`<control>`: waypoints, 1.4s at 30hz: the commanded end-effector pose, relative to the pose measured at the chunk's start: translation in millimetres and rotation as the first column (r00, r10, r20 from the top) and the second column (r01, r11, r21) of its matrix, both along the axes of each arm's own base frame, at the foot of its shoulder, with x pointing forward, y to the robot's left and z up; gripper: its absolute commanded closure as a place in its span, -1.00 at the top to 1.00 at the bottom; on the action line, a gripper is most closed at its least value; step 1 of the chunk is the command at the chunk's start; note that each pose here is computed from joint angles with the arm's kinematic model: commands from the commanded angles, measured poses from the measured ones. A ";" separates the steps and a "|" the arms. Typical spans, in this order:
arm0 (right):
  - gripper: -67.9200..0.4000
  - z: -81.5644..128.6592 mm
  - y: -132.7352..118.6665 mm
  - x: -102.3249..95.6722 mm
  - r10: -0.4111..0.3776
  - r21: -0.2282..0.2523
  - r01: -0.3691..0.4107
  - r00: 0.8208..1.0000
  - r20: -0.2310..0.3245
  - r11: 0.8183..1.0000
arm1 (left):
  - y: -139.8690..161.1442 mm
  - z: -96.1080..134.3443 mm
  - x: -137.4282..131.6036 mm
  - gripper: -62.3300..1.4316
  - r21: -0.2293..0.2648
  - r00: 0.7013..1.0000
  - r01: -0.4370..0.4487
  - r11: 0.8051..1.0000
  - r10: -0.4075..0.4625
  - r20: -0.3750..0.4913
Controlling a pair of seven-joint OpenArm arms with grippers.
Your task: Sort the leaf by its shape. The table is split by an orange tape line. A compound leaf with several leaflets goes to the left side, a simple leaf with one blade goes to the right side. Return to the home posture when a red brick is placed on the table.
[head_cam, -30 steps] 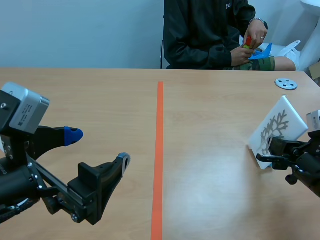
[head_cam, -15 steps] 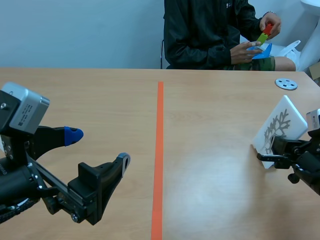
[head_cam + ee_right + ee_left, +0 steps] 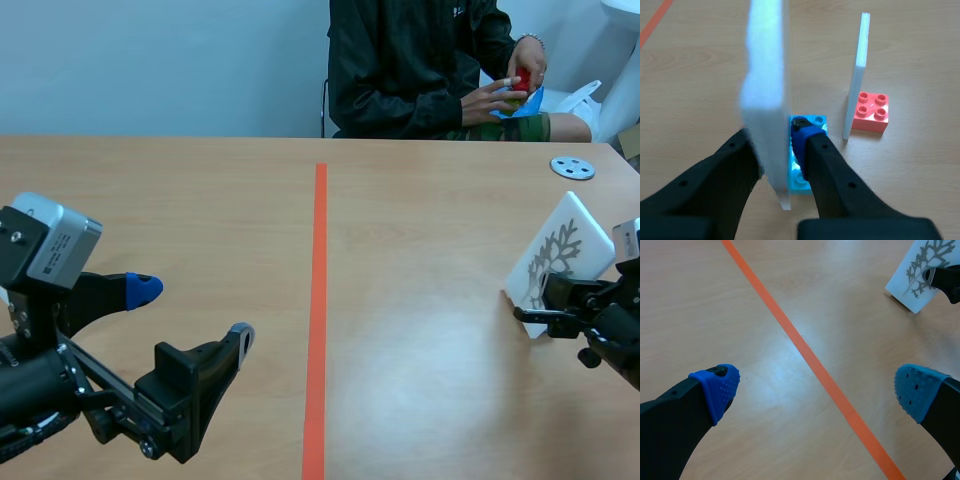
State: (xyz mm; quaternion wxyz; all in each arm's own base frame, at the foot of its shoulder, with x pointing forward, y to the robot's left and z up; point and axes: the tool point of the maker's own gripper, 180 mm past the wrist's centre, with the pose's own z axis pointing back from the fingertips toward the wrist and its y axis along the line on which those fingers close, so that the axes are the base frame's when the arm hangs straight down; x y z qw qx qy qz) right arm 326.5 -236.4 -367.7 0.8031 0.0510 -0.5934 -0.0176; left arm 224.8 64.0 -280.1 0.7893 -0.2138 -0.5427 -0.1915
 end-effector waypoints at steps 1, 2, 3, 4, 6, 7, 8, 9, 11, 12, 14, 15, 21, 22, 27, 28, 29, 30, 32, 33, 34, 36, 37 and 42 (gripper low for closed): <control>-0.50 14.1 -4.7 8.0 0.001 -0.011 -0.001 0.999 0.044 1.000 | -0.2 9.5 3.9 1.00 -0.021 1.000 -0.007 1.000 0.008 0.030; -0.40 14.3 -4.7 8.1 0.001 -0.011 -0.001 0.999 0.045 1.000 | -0.2 9.5 3.9 1.00 -0.021 1.000 -0.007 1.000 0.008 0.030; -0.31 14.3 -4.7 8.2 0.001 -0.011 0.000 0.999 0.045 1.000 | -0.2 9.5 3.9 1.00 -0.021 1.000 -0.007 1.000 0.008 0.030; -0.23 14.3 -4.7 8.2 0.001 -0.010 0.000 0.999 0.045 1.000 | -0.2 9.5 3.9 1.00 -0.021 1.000 -0.007 1.000 0.008 0.030; -0.10 14.7 -4.7 8.3 0.001 -0.010 0.000 0.999 0.048 1.000 | -0.2 9.5 3.9 1.00 -0.021 1.000 -0.007 1.000 0.008 0.030; -0.03 15.8 -4.7 8.6 0.000 -0.010 0.000 0.999 0.053 1.000 | -0.2 9.5 3.9 1.00 -0.021 1.000 -0.007 1.000 0.008 0.030; 0.05 17.0 -5.1 8.8 0.002 -0.010 -0.002 0.998 0.058 1.000 | -0.2 9.5 3.9 1.00 -0.021 1.000 -0.007 1.000 0.008 0.030; 0.13 18.3 -4.6 9.2 0.004 -0.006 -0.004 0.998 0.062 1.000 | -0.2 9.5 3.9 1.00 -0.021 1.000 -0.007 1.000 0.008 0.030; 0.28 23.6 -5.0 10.7 0.004 0.000 -0.004 0.997 0.078 1.000 | -0.2 9.5 3.9 1.00 -0.021 1.000 -0.007 1.000 0.008 0.030; 0.33 27.9 -5.7 11.9 0.004 -0.004 -0.004 0.996 0.089 1.000 | -0.2 9.5 3.9 1.00 -0.021 1.000 -0.007 1.000 0.008 0.030; 0.37 36.8 -5.4 14.4 0.010 -0.014 -0.009 0.994 0.106 1.000 | -0.2 9.5 3.9 1.00 -0.021 1.000 -0.007 1.000 0.008 0.030; 0.37 41.0 -4.9 15.6 0.015 -0.021 -0.012 0.994 0.110 1.000 | -0.2 9.5 3.9 1.00 -0.021 1.000 -0.007 1.000 0.008 0.030; 0.37 79.3 4.1 18.5 0.058 -0.070 -0.048 0.985 0.162 0.996 | -0.2 9.5 3.9 1.00 -0.021 1.000 -0.007 1.000 0.008 0.030; 0.37 86.5 6.9 18.0 0.070 -0.083 -0.056 0.983 0.171 0.995 | -0.2 9.5 3.9 1.00 -0.021 1.000 -0.007 1.000 0.008 0.030; 0.37 125.6 22.8 11.1 0.124 -0.130 -0.096 0.967 0.224 0.987 | -0.2 9.5 3.9 1.00 -0.021 1.000 -0.007 1.000 0.008 0.030; 0.37 133.4 26.5 9.3 0.137 -0.143 -0.105 0.963 0.234 0.984 | -0.2 9.6 3.9 1.00 -0.021 1.000 -0.007 1.000 0.008 0.030; 0.37 141.2 30.4 7.1 0.149 -0.156 -0.113 0.958 0.244 0.981 | -0.2 9.6 3.9 1.00 -0.021 1.000 -0.007 1.000 0.008 0.030; 0.37 147.7 34.2 4.6 0.161 -0.166 -0.122 0.955 0.251 0.979 | -0.2 9.7 3.9 1.00 -0.021 1.000 -0.007 1.000 0.008 0.030; 0.37 159.4 41.9 -1.0 0.181 -0.174 -0.139 0.949 0.259 0.975 | -0.2 9.7 3.9 1.00 -0.021 1.000 -0.007 1.000 0.008 0.030; 0.37 163.9 47.3 -4.5 0.200 -0.179 -0.157 0.945 0.258 0.971 | -0.2 9.7 3.9 1.00 -0.021 1.000 -0.007 1.000 0.008 0.030; 0.37 167.6 53.3 -8.6 0.222 -0.181 -0.179 0.941 0.257 0.967 | -0.2 9.7 3.9 1.00 -0.022 1.000 -0.007 1.000 0.008 0.030; 0.37 172.6 65.8 -17.3 0.266 -0.173 -0.228 0.930 0.252 0.958 | -0.2 9.7 3.9 1.00 -0.022 1.000 -0.007 1.000 0.008 0.030; 0.37 174.0 71.6 -21.9 0.287 -0.168 -0.251 0.926 0.247 0.953 | -0.2 9.6 3.9 1.00 -0.022 1.000 -0.007 1.000 0.008 0.030; 0.37 167.5 94.7 -42.8 0.379 -0.114 -0.363 0.903 0.202 0.925 | -0.2 9.6 3.9 1.00 -0.022 1.000 -0.007 1.000 0.008 0.030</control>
